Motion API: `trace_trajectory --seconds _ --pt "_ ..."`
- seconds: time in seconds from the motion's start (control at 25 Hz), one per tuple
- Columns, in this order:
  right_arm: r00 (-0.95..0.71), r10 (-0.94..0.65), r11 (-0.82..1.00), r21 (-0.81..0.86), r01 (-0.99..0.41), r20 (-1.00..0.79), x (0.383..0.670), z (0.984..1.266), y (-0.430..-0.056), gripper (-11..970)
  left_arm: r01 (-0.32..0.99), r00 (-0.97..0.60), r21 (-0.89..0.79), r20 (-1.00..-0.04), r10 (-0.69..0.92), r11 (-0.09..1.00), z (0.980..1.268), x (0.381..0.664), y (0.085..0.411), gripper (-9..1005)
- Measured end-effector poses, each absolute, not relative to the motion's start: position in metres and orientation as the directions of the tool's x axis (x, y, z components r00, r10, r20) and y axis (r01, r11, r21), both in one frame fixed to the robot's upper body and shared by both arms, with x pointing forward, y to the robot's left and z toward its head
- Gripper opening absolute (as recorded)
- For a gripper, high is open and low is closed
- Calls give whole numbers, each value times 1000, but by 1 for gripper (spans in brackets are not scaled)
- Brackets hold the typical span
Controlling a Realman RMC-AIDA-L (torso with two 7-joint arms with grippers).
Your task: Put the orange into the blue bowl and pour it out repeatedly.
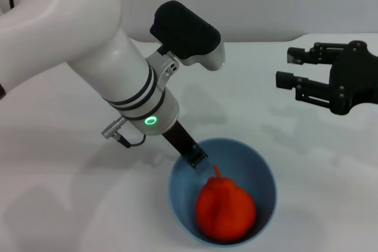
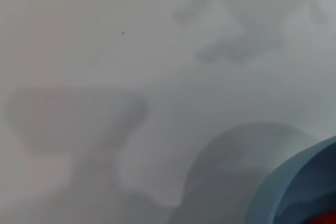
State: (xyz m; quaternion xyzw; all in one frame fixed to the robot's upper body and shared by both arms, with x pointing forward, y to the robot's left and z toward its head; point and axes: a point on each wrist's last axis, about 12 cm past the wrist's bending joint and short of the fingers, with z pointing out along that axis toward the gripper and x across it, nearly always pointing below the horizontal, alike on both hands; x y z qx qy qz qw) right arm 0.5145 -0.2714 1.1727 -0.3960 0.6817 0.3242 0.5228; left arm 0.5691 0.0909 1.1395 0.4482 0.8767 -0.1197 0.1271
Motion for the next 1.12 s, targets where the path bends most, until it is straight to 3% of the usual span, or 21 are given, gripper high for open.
trace_trajectory --seconds 0.12,0.4,0.52,0.68,0.96,1.12 --pt "-146 -196 477 36 -878 -970 514 1171 -272 448 814 -569 -98 -329 754 572 1139 569 91 13" --pt "-151 -186 479 45 -877 -971 514 1170 -272 449 805 -578 -101 -354 735 585 1147 573 93 256" --pt "-178 -175 485 72 -872 -968 515 1163 -274 449 774 -601 -114 -444 665 623 1167 585 105 408" --pt "-195 -167 489 90 -867 -967 515 1160 -276 449 744 -612 -128 -527 590 656 1184 595 123 488" --pt "-225 -129 512 129 -849 -966 516 1153 -278 449 683 -636 -333 -708 306 649 1204 605 169 627" --pt "-254 83 534 258 -805 -964 523 1146 -286 449 633 -644 -555 -765 -32 540 1203 603 213 743"
